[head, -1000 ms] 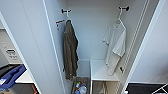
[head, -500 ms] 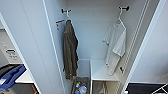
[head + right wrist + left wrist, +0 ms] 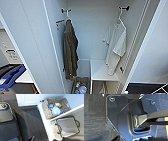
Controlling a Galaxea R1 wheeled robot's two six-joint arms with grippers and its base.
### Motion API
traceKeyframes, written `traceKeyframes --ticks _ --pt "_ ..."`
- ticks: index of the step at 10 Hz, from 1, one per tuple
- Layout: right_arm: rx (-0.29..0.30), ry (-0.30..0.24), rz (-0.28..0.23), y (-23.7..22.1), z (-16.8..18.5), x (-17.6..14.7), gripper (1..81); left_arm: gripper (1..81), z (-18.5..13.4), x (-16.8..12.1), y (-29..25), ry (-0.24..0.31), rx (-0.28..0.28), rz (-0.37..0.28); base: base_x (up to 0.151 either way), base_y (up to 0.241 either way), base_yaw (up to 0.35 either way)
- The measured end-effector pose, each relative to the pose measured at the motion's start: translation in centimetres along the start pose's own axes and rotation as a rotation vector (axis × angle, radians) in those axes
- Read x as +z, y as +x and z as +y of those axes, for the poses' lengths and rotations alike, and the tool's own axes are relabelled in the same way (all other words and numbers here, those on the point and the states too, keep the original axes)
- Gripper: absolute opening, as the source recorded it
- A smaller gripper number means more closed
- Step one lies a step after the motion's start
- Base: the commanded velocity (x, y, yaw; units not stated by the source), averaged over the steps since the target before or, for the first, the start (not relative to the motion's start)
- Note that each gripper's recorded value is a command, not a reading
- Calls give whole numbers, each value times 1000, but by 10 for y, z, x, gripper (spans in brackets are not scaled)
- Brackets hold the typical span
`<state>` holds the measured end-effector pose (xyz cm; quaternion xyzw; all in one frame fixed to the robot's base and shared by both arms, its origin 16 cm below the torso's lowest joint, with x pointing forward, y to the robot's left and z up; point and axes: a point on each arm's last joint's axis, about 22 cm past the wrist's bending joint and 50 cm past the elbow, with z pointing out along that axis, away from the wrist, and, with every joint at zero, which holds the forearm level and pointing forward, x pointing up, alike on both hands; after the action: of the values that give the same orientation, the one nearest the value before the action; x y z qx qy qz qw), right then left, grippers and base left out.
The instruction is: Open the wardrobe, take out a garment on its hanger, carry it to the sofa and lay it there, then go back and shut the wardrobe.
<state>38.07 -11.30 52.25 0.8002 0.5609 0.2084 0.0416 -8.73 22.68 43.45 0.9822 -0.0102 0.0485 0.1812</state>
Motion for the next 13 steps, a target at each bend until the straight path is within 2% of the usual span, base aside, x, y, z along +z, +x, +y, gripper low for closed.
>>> traceKeyframes --ticks 2,3,4,6,7,8,9,10,12,13 --pt "150 -36 -89 -40 13 3 811 811 5 2 0 -8 5 0 0 0 0" --pt "210 -61 -114 -58 21 5 811 811 10 3 0 -16 14 0 0 0 0" --pt "320 -95 -157 -81 30 5 811 811 14 4 0 -25 26 2 0 0 0" --pt "604 -214 -250 -154 66 -6 811 811 19 4 0 -39 51 4 0 0 0" --pt "690 -280 -301 -200 87 -18 811 811 16 4 0 -36 53 3 0 0 0" --pt "731 -330 -346 -241 103 -32 811 811 11 2 0 -30 56 3 0 0 0" --pt "748 -341 -368 -260 105 -38 811 811 5 0 0 -23 59 3 0 0 0" --pt "771 -306 -361 -261 86 -34 811 811 4 -1 2 -24 59 8 0 0 0" --pt "826 -131 -291 -220 -1 -10 811 811 6 -1 5 -33 59 23 0 0 0" --pt "866 -64 -274 -211 -35 -7 811 811 6 -1 5 -32 59 23 0 0 0"
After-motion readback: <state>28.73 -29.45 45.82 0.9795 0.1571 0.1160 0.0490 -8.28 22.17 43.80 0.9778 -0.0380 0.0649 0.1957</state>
